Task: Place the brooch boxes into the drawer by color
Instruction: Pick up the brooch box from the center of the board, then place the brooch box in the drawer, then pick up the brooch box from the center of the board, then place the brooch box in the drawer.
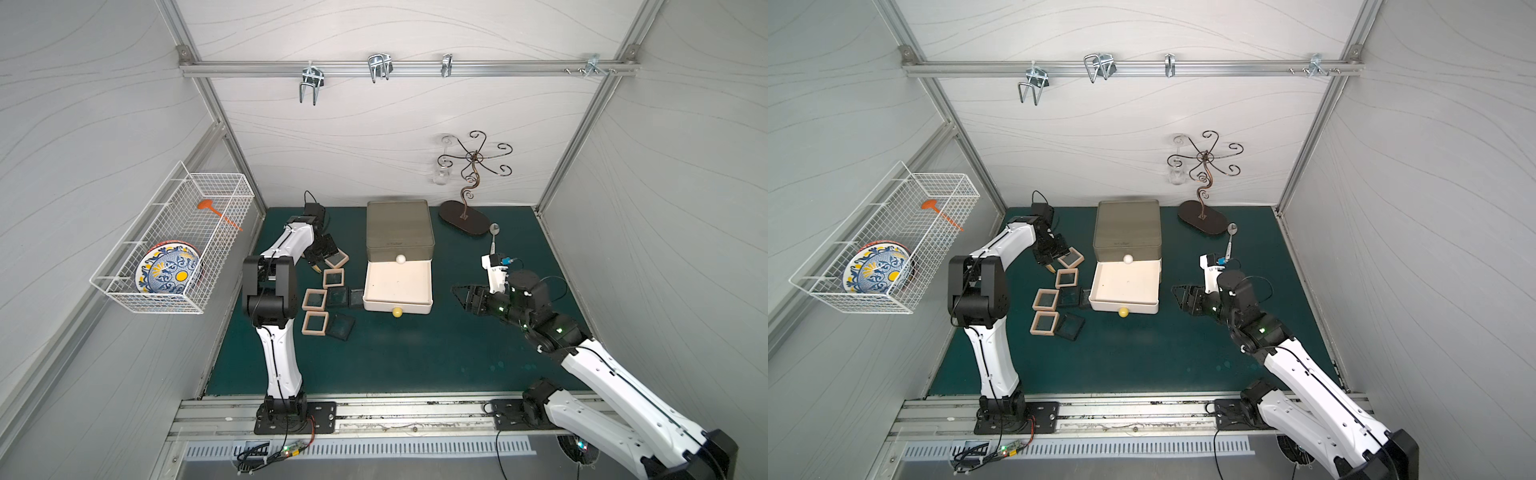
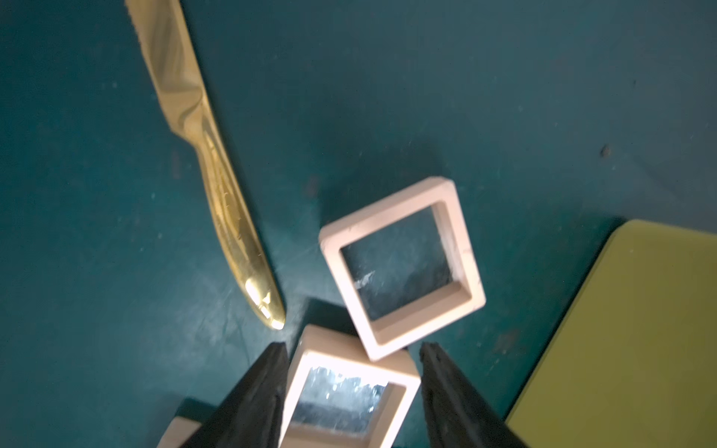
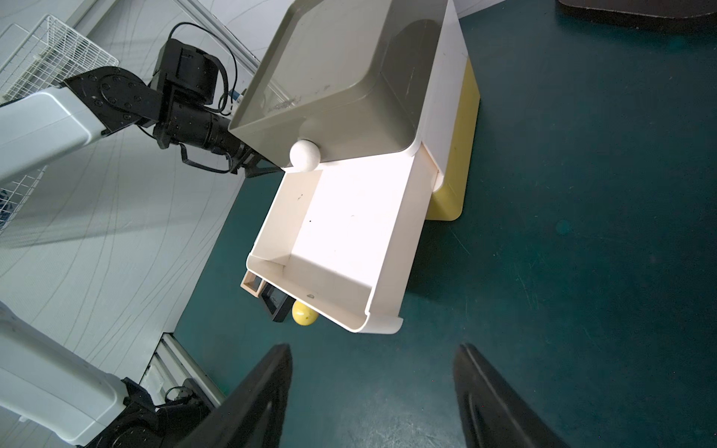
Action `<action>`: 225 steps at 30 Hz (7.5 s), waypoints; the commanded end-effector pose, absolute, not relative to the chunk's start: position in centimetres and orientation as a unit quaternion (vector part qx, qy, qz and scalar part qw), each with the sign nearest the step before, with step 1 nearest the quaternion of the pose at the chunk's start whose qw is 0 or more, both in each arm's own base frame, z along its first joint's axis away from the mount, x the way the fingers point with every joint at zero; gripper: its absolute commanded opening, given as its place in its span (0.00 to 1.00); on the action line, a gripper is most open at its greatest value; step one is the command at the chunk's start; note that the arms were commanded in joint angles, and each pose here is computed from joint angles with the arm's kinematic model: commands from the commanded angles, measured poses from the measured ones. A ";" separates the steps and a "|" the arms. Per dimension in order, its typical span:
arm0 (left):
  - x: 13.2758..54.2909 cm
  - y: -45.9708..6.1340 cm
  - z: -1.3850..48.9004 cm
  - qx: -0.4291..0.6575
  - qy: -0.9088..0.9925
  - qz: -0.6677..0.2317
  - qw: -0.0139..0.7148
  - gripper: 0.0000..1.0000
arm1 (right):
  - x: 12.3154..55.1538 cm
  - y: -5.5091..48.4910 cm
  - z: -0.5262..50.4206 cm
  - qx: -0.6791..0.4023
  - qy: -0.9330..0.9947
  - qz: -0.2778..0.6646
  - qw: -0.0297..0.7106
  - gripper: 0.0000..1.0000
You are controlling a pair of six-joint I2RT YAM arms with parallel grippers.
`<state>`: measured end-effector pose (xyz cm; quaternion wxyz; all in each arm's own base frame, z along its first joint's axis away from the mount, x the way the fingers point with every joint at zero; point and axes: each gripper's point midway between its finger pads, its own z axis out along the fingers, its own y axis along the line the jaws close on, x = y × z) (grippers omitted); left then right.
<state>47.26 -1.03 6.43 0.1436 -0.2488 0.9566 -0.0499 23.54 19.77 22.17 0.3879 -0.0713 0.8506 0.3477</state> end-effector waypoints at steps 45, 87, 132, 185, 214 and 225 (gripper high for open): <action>46.2 -4.1 21.3 -0.186 0.917 -0.185 0.301 0.00 | 25.1 19.3 21.8 -0.052 0.851 0.362 0.376 0.69; 33.7 -20.0 18.8 0.041 0.948 -0.168 0.266 0.00 | 26.7 20.4 20.2 -0.052 0.858 0.362 0.361 0.67; 33.9 -15.2 22.8 0.012 0.944 -0.087 0.317 0.34 | 26.5 20.5 19.1 -0.053 0.860 0.365 0.353 0.67; 40.9 -0.9 3.2 -0.184 0.980 -0.005 0.078 0.30 | 27.5 22.1 17.5 -0.064 0.869 0.373 0.317 0.68; 37.1 -11.1 25.2 0.005 0.946 -0.120 0.301 0.00 | 27.6 21.7 17.2 -0.049 0.871 0.368 0.321 0.68; 32.9 -17.5 23.6 0.088 0.943 -0.151 0.285 0.00 | 27.6 21.6 16.4 -0.042 0.874 0.368 0.315 0.68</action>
